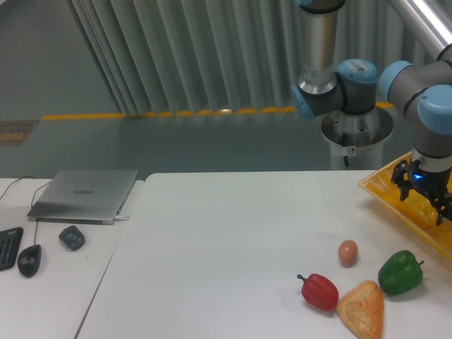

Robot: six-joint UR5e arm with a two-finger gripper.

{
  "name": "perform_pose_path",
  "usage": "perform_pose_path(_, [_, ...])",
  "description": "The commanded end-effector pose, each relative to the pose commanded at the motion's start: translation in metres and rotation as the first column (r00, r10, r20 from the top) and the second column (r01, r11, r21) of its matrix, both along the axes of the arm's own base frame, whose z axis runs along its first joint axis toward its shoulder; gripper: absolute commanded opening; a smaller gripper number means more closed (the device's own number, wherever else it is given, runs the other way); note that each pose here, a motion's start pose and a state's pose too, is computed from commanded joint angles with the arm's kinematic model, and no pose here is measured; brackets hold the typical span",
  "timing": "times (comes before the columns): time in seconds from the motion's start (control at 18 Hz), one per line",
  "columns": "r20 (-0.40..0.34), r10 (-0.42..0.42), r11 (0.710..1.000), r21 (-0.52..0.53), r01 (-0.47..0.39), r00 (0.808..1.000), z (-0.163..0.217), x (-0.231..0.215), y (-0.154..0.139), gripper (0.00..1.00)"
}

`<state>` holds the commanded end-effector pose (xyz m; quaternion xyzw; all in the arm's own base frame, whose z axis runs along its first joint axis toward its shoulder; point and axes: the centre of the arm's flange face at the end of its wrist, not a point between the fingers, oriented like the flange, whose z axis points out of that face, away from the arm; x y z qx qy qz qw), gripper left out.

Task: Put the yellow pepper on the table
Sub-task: 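Lower the gripper into the yellow crate toward the yellow pepper, then close the gripper on the yellow pepper inside the crate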

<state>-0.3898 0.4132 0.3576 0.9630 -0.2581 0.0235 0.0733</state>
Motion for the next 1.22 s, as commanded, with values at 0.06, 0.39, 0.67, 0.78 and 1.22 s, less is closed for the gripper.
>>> perform_pose_path(0.06, [0.003,-0.036,0.999,-0.006,0.036,0.999,-0.001,0.001,0.0,1.0])
perform_pose_path(0.39, [0.022,-0.313,0.946,-0.074,0.314,0.949,-0.002,0.013,0.009,1.0])
perform_pose_path(0.67, [0.083,-0.555,0.824,-0.077,0.561,0.827,-0.006,0.028,0.021,1.0])
perform_pose_path(0.78, [0.1,-0.591,0.796,-0.092,0.599,0.801,-0.011,0.037,0.028,1.0])
perform_pose_path(1.22, [0.199,-0.749,0.617,-0.139,0.774,0.632,-0.019,0.035,0.017,1.0])
